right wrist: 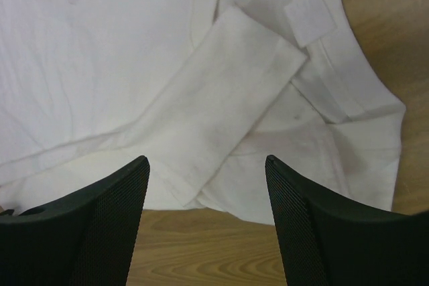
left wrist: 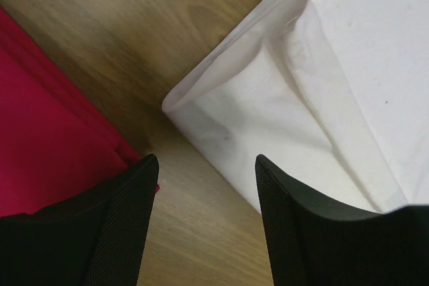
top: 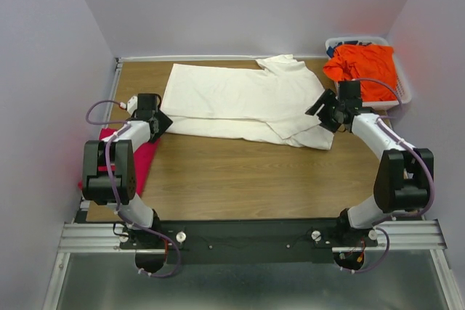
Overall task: Fold and stack the t-shirts
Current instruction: Fold the tshirt
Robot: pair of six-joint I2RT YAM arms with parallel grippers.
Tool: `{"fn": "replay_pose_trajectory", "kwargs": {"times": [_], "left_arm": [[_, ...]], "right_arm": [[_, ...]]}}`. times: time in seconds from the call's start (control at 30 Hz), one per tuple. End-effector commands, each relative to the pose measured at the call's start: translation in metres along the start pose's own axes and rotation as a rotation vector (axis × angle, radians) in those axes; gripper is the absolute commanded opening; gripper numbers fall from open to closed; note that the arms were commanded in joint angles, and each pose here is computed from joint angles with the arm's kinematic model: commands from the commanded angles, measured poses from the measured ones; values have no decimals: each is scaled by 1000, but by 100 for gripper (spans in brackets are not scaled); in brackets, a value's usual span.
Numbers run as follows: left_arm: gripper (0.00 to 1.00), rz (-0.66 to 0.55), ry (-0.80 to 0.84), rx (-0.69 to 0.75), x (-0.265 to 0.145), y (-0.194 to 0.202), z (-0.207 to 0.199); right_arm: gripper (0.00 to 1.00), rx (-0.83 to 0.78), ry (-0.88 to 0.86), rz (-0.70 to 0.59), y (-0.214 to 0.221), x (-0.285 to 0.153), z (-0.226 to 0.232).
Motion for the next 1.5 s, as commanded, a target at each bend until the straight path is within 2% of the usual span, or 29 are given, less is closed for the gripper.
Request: {"fn": "replay_pose_trajectory", "kwargs": {"times": [0.0, 0.17, 0.43, 0.6, 0.8, 1.0, 1.47], "left_arm": [[67, -36, 25, -33, -1, 0, -2], [68, -65, -57, -58, 1, 0, 15], [68, -84, -102, -100, 4, -8, 37], [65, -78, -17, -93, 7, -12, 26], [61, -91, 89, -84, 1, -9, 8], [53, -61, 77, -96, 9, -1, 4], [47, -72, -9, -110, 18, 5, 13]], "right_arm": [[77, 20, 48, -18, 11, 2, -17], [77, 22, 69, 2, 20, 6, -28], [77, 12, 96, -26, 24, 2, -36], [76, 15, 103, -30, 27, -2, -41], [73, 50, 149, -96, 24, -12, -56], [66, 102, 201, -101, 27, -19, -81], [62, 142, 222, -39, 42, -16, -95]]}}
Point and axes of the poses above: each gripper's point midway between its finger pads, its own x axis out along the fingers, its own z axis along the line the jaws close on, y = z × x, the point moved 10 cm from there along -x, back along the fingers, and after that the axes turned 9 degrees about x, right-handed, at the moved point
